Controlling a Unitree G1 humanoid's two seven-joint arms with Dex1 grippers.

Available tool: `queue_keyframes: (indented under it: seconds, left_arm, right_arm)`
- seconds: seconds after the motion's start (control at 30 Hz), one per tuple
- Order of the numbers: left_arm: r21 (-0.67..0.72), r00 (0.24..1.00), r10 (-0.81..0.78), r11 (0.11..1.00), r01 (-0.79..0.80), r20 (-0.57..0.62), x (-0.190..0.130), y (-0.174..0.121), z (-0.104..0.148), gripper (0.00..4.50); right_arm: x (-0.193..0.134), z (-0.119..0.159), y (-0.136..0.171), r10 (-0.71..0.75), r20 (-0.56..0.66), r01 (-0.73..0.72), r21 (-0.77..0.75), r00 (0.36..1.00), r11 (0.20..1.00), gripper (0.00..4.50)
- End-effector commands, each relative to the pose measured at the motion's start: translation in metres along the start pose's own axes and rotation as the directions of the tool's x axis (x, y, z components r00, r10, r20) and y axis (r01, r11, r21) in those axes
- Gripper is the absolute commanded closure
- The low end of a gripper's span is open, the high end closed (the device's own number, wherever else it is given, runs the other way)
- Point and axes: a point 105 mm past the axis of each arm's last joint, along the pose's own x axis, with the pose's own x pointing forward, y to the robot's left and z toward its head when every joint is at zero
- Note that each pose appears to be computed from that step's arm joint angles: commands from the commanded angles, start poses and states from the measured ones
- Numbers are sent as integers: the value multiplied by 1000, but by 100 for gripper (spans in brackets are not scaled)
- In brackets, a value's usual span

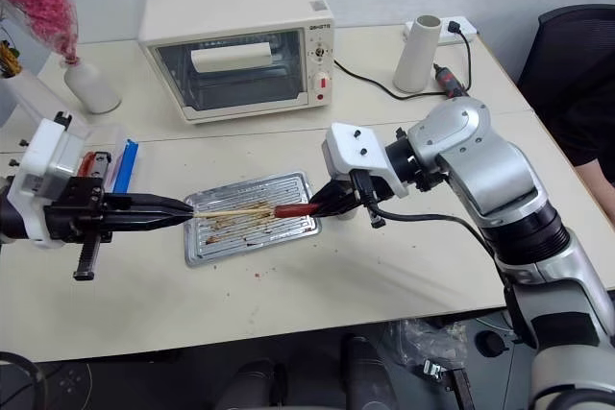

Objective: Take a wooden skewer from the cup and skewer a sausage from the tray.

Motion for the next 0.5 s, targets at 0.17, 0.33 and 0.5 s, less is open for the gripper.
queue_keyframes:
  seconds: [0.17,0.33,0.5]
  left_arm:
    - [60,1000,15,998,-15,-1,-3,0,8,450]
    - [65,1000,8,998,-9,3,-1,1,8,450]
    - [65,1000,3,998,-4,6,1,1,8,450]
  right_arm:
    - [-5,10,-1,-30,10,30,-51,1000,998,437]
    - [-4,11,-3,-35,15,36,-55,999,998,437]
    - [-2,14,-2,-29,24,30,-60,999,998,437]
